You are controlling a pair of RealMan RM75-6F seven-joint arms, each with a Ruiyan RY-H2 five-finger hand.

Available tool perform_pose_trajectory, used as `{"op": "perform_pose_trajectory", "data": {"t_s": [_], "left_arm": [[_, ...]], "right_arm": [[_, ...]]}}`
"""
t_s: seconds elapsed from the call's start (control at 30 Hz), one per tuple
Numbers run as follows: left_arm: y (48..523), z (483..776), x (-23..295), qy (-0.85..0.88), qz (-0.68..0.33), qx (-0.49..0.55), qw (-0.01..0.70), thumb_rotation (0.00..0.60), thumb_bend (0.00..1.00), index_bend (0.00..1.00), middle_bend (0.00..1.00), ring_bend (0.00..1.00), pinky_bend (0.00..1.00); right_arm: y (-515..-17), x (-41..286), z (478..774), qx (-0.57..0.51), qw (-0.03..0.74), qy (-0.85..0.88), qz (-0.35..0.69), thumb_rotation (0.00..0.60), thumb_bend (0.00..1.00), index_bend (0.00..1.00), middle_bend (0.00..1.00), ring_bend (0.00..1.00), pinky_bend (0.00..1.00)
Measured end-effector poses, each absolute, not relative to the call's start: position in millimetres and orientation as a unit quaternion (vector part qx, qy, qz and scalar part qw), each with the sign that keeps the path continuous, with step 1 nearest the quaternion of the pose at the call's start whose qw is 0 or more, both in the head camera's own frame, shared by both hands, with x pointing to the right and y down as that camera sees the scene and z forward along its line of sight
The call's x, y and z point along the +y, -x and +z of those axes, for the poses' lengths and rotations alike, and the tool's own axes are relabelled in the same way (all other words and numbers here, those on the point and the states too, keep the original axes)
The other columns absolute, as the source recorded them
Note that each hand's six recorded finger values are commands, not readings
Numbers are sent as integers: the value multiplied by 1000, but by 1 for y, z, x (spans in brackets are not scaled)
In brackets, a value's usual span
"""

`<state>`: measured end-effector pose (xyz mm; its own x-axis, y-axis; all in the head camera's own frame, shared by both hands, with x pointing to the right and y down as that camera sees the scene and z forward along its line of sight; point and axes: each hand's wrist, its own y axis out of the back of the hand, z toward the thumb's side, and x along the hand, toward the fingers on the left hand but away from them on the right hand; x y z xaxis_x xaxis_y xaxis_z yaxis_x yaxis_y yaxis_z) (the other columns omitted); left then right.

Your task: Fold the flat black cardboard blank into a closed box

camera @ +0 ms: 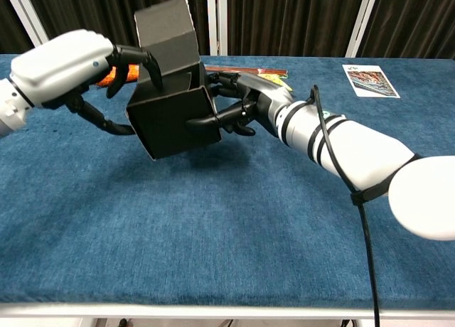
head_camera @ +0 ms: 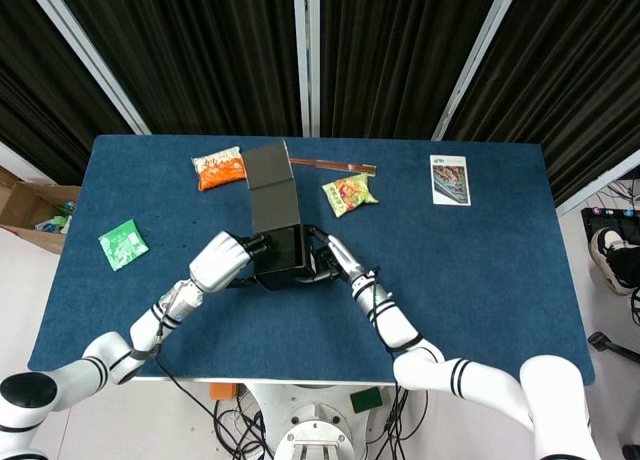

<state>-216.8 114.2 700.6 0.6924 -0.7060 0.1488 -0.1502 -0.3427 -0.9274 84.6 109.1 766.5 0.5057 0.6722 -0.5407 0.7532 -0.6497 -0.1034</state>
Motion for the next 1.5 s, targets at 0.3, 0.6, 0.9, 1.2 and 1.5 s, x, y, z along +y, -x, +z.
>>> {"op": "perform_pose_trajectory", "data": {"t_s": [0.3, 0.6, 0.9, 1.2, 1.5], "left_arm": [[212, 723, 135, 785, -283, 255, 488, 600, 60, 415, 363, 689, 913], [203, 728, 139, 790, -276, 248, 488, 600, 60, 411, 363, 688, 913], [196, 732, 137, 793, -277, 217, 497, 600, 60, 460, 391, 689, 911], [196, 734, 140, 785, -279, 195, 518, 600, 76, 577, 499, 703, 907], [194, 736, 139, 782, -278, 188, 526, 600, 103, 634, 557, 709, 896]], "right_arm": [[-89, 119, 783, 390, 29, -875, -286, 600, 313, 364, 469, 735, 1000], [-102, 121, 784, 375, 12, -881, -289, 600, 325, 365, 455, 719, 1000], [-109, 122, 783, 372, -2, -881, -293, 600, 327, 365, 451, 718, 1000], [-113, 123, 785, 373, -2, -880, -293, 600, 333, 365, 451, 718, 1000], [-112, 123, 785, 378, -2, -881, -286, 600, 333, 365, 451, 718, 1000]]}}
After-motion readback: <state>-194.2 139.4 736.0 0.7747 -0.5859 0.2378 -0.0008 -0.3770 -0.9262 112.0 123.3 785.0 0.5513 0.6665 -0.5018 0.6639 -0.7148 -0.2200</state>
